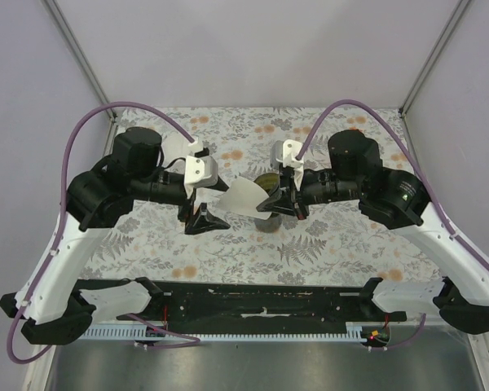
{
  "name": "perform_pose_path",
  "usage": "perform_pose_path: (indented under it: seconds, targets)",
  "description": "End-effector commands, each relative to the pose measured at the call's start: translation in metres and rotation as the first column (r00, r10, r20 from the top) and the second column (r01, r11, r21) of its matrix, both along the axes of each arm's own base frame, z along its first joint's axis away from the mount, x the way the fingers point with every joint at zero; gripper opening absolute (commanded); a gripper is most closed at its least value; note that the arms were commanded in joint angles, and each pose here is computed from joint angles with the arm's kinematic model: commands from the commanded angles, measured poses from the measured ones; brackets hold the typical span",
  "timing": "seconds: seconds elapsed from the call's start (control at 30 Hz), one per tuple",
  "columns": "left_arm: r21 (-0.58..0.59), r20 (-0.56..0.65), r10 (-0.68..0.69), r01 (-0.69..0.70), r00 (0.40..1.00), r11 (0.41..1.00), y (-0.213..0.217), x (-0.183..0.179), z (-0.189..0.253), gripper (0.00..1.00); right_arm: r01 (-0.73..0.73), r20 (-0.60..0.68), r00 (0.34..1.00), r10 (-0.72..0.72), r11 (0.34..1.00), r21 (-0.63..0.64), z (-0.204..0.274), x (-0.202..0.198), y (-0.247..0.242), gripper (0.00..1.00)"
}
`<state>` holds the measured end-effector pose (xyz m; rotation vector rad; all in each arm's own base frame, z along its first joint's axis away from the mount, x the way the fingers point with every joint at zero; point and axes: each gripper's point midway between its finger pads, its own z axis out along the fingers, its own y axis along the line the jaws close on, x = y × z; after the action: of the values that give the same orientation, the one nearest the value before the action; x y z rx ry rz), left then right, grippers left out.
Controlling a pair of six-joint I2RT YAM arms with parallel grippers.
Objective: Place the coffee filter in the dripper
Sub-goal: Pick up the coffee filter from the coffee filter holder.
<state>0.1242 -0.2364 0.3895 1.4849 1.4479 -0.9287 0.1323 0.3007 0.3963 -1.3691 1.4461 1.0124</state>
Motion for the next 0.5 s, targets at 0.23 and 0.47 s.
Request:
perform_pose_path:
  seconds: [0.23,0.47]
  targets:
    - [-0.063,-0.068,-0.056,0.052,0.996,0.997,-0.014,-0.011,0.005,0.02,-0.047,0.060,0.997,0.044,0.998,0.051,0.024,-0.006,0.007,0.20]
    - [-0.090,-0.035,-0.045,0.041,0.998,0.995,-0.007,-0.017,0.013,0.02,0.052,0.167,0.984,-0.061,0.997,0.057,0.018,-0.012,-0.036,0.53]
